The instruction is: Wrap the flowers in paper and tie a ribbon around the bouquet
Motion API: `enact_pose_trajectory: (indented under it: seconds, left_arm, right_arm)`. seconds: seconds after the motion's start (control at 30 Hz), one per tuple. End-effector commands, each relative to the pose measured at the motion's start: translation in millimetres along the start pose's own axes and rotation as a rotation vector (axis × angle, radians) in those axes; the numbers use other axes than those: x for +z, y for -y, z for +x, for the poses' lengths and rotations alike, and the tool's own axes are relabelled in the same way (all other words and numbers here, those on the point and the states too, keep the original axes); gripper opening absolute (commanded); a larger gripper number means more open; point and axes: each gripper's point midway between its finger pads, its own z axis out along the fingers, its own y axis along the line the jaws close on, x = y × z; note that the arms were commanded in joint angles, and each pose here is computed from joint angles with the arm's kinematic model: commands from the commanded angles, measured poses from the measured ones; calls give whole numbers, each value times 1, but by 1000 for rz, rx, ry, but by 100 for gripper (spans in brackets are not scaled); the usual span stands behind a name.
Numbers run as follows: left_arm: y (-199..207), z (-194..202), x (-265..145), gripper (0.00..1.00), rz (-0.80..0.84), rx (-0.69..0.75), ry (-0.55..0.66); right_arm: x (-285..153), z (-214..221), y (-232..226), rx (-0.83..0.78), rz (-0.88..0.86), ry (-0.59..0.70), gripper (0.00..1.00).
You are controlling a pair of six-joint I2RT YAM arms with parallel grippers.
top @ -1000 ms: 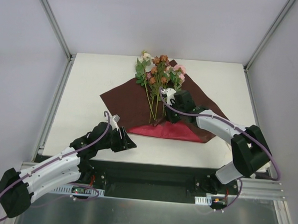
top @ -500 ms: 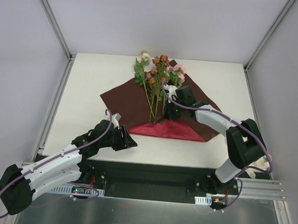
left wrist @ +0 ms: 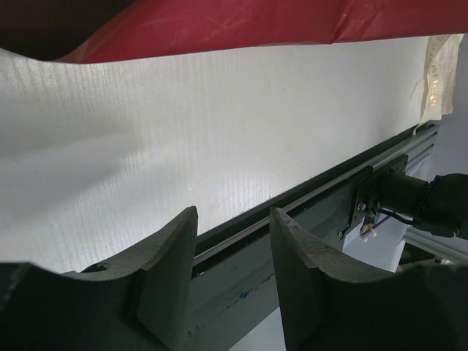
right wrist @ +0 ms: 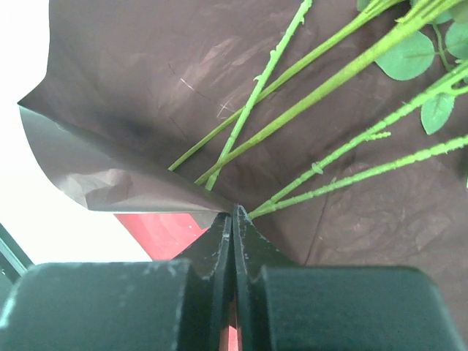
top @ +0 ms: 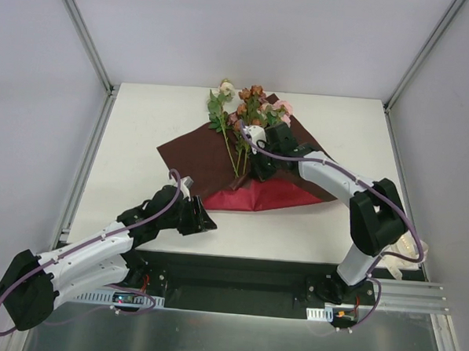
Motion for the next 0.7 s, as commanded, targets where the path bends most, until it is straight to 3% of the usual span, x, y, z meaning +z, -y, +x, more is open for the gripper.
enact_pose_trajectory:
  seconds: [0.0, 0.33, 0.67]
  left_arm:
    - [14, -10, -1, 43, 43, 12, 27]
    - [30, -17, 3, 41, 66, 18, 13]
    - [65, -49, 30, 21, 101, 19, 49]
  right_arm:
    - [4, -8, -1, -98, -18, -31, 1]
    - [21, -11, 9, -107, -12, -54, 1]
    - [24, -14, 25, -69, 25, -48, 1]
